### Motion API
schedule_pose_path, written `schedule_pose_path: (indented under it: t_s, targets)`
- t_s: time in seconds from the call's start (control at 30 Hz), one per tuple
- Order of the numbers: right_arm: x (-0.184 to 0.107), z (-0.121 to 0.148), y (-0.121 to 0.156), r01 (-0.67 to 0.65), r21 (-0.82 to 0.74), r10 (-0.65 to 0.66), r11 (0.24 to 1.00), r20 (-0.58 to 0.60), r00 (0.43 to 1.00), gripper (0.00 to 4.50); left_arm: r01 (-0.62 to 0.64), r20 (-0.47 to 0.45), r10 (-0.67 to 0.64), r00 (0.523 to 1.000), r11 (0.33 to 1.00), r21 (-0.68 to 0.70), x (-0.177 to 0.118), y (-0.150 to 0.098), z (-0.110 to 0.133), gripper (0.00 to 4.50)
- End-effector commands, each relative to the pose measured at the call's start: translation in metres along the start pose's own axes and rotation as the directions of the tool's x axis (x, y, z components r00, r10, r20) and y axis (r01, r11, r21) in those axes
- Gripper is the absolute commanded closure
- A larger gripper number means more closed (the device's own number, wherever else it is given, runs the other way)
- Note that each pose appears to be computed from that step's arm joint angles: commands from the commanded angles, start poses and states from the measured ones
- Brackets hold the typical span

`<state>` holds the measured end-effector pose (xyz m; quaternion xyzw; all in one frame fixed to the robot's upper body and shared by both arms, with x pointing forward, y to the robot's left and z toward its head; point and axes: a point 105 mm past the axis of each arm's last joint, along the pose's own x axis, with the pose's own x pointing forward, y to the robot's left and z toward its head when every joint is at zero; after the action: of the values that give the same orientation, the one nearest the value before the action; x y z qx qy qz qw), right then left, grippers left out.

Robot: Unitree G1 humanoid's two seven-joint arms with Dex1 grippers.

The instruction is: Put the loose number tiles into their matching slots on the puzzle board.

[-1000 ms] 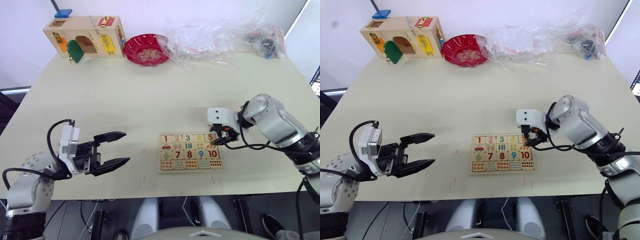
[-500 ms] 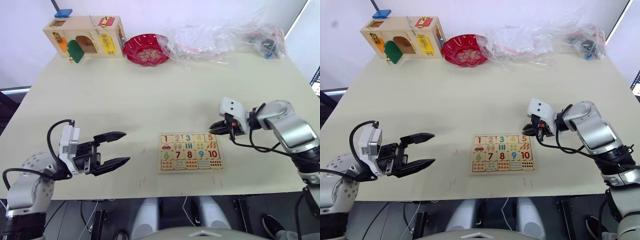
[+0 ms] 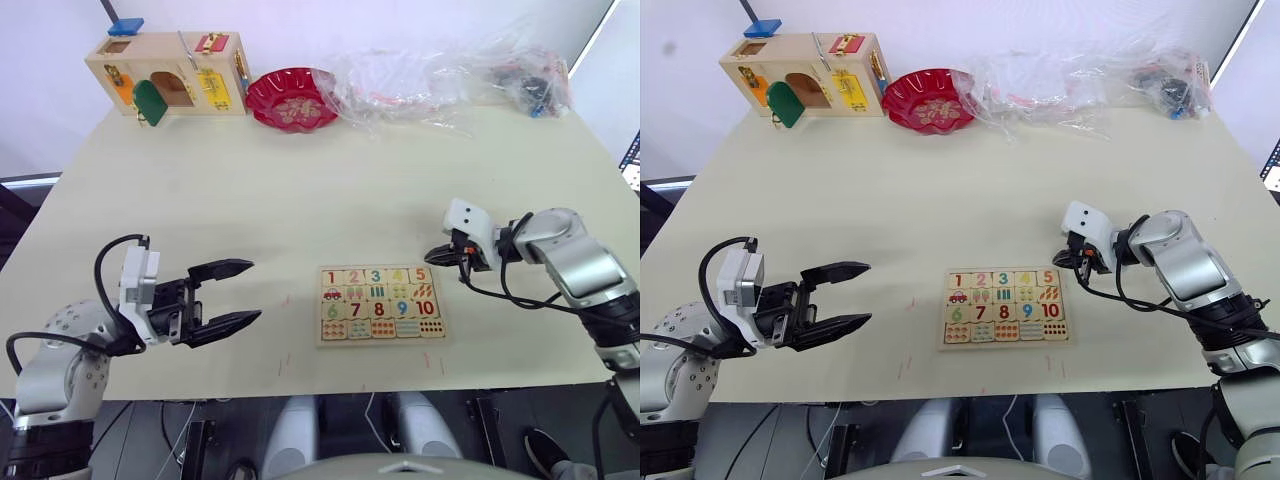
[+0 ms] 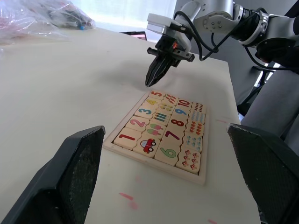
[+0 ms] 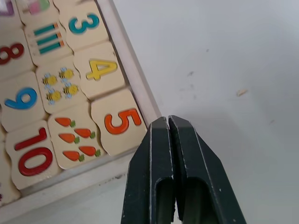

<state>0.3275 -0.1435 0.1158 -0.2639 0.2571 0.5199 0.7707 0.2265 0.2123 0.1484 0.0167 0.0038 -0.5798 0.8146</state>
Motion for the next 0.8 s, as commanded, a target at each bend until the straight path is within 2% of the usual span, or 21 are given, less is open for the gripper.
schedule_pose_path:
  t_s: [0.03,0.6,0.8]
  targets:
    - [-0.004,0.008,0.000,0.002,-0.050,-0.001,0.999,0.011,1.000,4.45,0.014,0.017,-0.014,1.000,1.000,0.026,0.001,-0.003,0.006,0.00]
    - [-0.001,0.009,0.007,-0.021,-0.076,0.022,0.997,0.007,1.000,4.45,0.013,0.015,-0.014,1.000,1.000,0.027,0.002,-0.003,0.006,0.00]
    - [-0.024,0.019,-0.007,0.105,-0.101,-0.095,0.989,0.102,0.990,4.45,-0.002,0.013,0.001,1.000,1.000,0.014,0.002,-0.004,0.004,0.00]
